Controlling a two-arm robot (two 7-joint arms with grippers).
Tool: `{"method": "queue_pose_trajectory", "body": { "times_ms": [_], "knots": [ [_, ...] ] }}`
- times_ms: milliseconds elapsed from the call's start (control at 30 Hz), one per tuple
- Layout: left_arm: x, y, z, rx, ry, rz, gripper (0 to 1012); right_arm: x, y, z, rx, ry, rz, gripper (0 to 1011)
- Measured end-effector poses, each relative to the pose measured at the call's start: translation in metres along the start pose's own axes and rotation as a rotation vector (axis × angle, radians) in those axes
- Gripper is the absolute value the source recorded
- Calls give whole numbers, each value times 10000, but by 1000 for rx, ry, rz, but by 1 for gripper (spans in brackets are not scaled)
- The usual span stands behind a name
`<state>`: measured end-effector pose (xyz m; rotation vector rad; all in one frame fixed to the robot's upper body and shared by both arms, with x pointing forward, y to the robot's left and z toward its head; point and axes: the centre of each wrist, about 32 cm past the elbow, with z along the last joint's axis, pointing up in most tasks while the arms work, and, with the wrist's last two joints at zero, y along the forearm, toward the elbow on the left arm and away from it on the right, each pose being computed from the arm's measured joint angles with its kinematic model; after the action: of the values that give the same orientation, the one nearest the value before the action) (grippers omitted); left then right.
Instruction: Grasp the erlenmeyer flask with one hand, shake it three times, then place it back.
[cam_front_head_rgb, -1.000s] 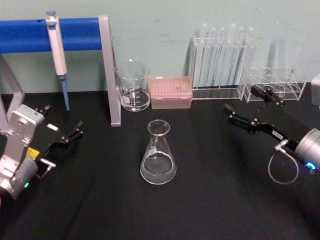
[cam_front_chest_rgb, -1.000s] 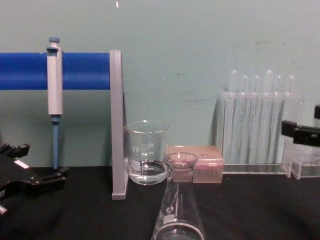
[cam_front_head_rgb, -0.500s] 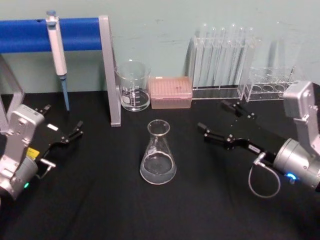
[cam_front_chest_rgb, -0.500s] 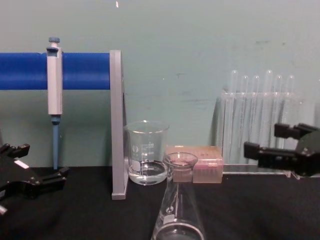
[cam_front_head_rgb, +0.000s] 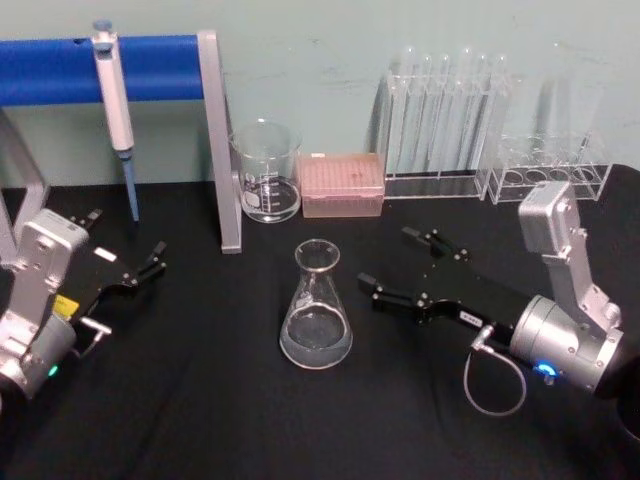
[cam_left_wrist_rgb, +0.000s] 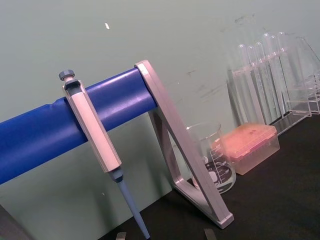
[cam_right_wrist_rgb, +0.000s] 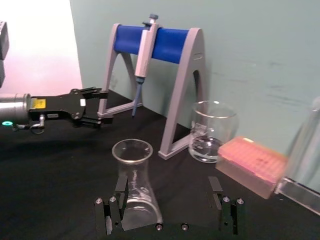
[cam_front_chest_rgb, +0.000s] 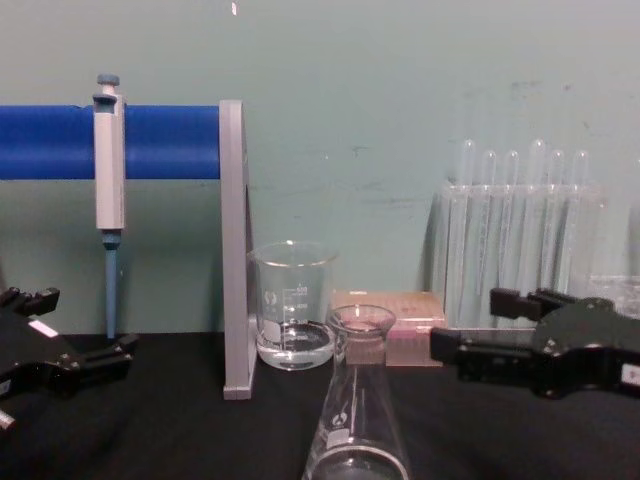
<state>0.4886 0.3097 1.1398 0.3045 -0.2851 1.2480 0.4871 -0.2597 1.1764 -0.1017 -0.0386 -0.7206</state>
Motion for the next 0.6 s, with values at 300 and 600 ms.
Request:
{"method": "queue_pose_trajectory", "body": {
  "times_ms": [300,600],
  "knots": [
    [0,0,0,0,0,0,1001,-61,123,-49,-8,19,52,1002],
    [0,0,0,0,0,0,1001,-88,262,-82,-13,23,83,1002]
  ]
}}
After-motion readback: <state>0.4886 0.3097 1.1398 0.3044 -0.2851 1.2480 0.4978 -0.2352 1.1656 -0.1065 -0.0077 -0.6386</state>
